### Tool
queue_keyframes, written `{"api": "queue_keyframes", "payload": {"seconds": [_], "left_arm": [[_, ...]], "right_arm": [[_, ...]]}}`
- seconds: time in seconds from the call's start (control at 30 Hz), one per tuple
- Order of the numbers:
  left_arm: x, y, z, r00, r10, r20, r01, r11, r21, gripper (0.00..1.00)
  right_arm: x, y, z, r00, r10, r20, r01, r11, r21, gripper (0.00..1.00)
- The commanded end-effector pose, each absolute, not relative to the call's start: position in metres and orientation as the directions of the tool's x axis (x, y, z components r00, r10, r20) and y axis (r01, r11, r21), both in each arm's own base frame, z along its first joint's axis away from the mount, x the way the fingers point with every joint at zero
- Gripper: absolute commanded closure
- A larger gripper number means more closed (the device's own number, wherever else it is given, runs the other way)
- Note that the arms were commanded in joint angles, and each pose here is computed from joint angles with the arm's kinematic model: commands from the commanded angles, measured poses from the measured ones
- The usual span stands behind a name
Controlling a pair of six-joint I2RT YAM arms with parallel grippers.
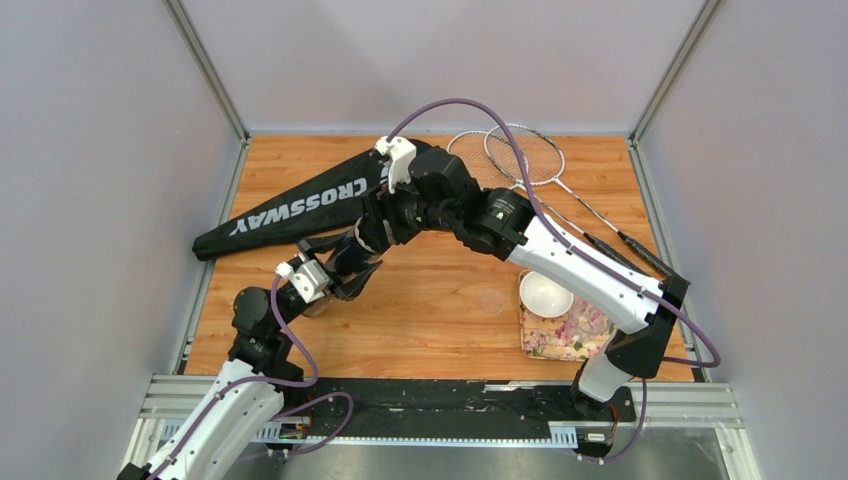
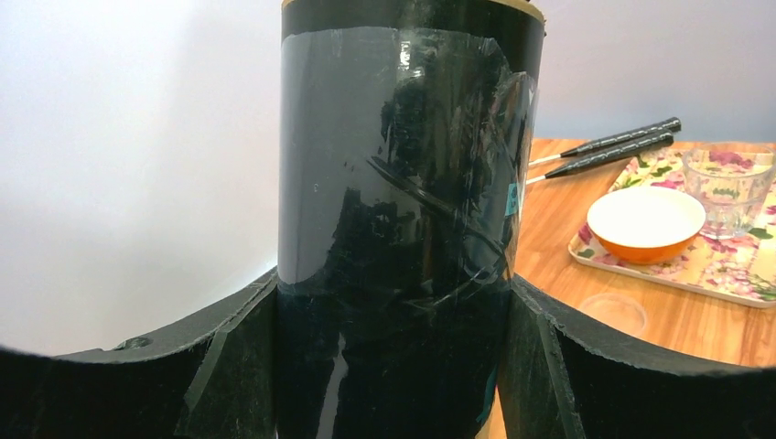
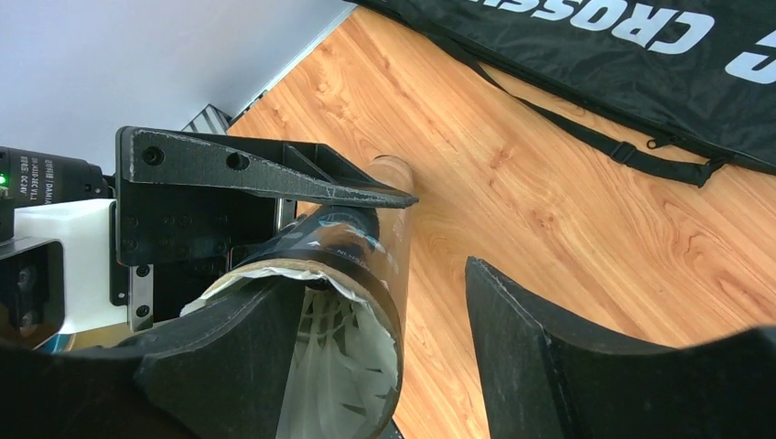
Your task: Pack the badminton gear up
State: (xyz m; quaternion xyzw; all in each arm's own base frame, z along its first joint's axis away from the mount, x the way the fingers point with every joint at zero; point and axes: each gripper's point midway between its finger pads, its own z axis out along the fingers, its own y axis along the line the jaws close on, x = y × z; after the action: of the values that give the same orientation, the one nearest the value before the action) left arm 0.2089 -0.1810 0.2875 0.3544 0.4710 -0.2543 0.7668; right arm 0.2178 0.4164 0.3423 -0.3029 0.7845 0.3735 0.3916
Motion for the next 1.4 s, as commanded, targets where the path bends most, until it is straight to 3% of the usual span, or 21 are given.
{"api": "queue_keyframes", "payload": {"seconds": [0.0,0.17,0.57,0.73,0.87,1.0,1.37], "left_arm": [[0.199,-0.189,0.296,0.429,-0.099,-0.898,0.765,0.568,0.303,0.92],[0.199,-0.188,0.295,0.436,-0.099,-0.895,0.760,0.573,0.307,0.92],[0.232,-0.161,0.286,0.380,-0.043,-0.924,0.630,0.743,0.225,0.93],[0.243,-0.154,0.281,0.347,-0.020,-0.938,0.592,0.781,0.202,0.93],[0.241,-0.155,0.282,0.348,-0.025,-0.937,0.599,0.775,0.202,0.93],[0.240,-0.156,0.283,0.350,-0.030,-0.936,0.605,0.771,0.201,0.93],[0.236,-0.165,0.281,0.333,-0.064,-0.941,0.651,0.737,0.181,0.93]], "right_arm": [[0.209,0.436,0.332,-0.498,-0.245,-0.832,-0.806,0.484,0.340,0.31],[0.215,0.435,0.316,-0.514,-0.265,-0.816,-0.788,0.522,0.327,0.29],[0.212,0.353,0.423,-0.419,0.008,-0.908,-0.790,0.491,0.369,0.15],[0.272,0.320,0.425,-0.351,0.118,-0.929,-0.734,0.582,0.351,0.14],[0.360,0.293,0.376,-0.328,0.049,-0.943,-0.674,0.687,0.270,0.15],[0.424,0.301,0.305,-0.382,-0.066,-0.922,-0.706,0.664,0.246,0.17],[0.534,0.291,0.183,-0.409,-0.338,-0.848,-0.729,0.679,0.081,0.18]]}}
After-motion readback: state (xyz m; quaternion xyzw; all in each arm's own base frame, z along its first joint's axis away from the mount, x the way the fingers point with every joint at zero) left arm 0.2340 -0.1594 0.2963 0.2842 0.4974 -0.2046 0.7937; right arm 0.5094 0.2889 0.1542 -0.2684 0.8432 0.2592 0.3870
